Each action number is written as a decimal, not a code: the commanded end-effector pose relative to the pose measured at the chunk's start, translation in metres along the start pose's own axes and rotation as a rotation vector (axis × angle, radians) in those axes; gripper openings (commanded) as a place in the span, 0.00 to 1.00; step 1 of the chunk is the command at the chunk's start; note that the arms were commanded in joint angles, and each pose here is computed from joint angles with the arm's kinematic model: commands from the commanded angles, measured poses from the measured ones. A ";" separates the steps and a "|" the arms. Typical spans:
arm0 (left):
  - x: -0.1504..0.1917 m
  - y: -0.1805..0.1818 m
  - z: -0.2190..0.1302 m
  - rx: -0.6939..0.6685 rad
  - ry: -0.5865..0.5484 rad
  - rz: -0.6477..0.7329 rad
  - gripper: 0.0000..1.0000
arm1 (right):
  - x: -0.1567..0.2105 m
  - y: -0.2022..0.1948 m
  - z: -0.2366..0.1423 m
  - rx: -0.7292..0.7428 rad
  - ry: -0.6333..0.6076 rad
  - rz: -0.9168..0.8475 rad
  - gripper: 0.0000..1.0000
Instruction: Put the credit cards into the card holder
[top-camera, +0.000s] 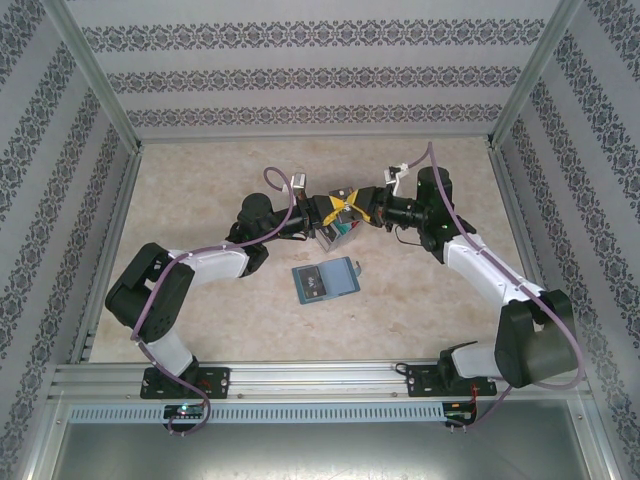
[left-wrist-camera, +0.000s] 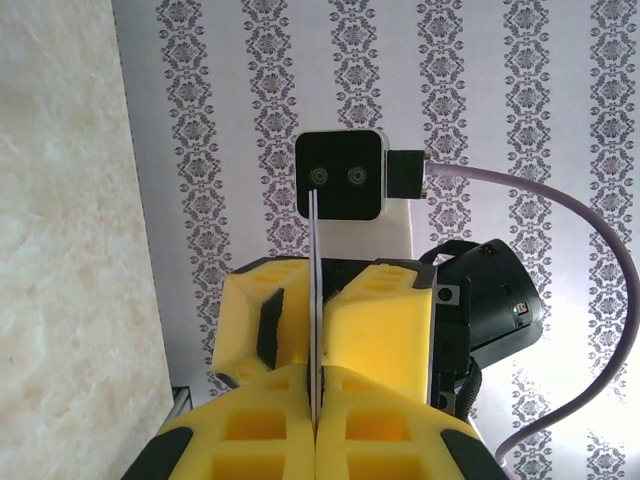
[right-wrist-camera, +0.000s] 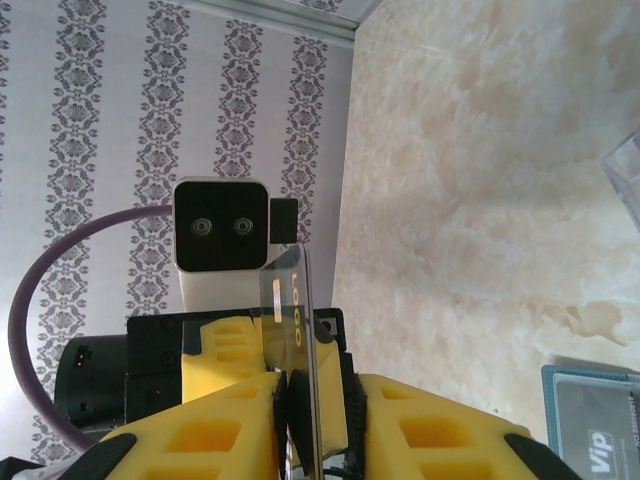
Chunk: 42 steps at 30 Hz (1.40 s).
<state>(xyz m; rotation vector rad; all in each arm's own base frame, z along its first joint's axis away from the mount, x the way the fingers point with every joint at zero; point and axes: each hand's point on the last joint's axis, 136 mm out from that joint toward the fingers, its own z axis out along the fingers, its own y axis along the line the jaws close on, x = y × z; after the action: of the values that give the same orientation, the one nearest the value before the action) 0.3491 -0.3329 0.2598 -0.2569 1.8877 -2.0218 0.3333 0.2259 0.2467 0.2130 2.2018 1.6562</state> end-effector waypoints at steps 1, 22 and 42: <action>-0.005 -0.043 -0.002 0.126 -0.022 0.107 0.07 | 0.022 -0.016 0.005 0.067 0.082 0.033 0.22; 0.005 -0.064 -0.005 0.187 0.027 0.135 0.16 | -0.006 -0.033 -0.014 0.164 -0.080 0.024 0.20; 0.001 -0.061 -0.006 0.180 0.012 0.121 0.14 | -0.007 -0.041 -0.019 0.186 -0.099 0.039 0.21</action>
<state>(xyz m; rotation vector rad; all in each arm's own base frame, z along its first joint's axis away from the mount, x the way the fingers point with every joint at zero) 0.3464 -0.3346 0.2592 -0.2529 1.8978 -2.0507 0.3365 0.2091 0.2397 0.2778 2.2313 1.5156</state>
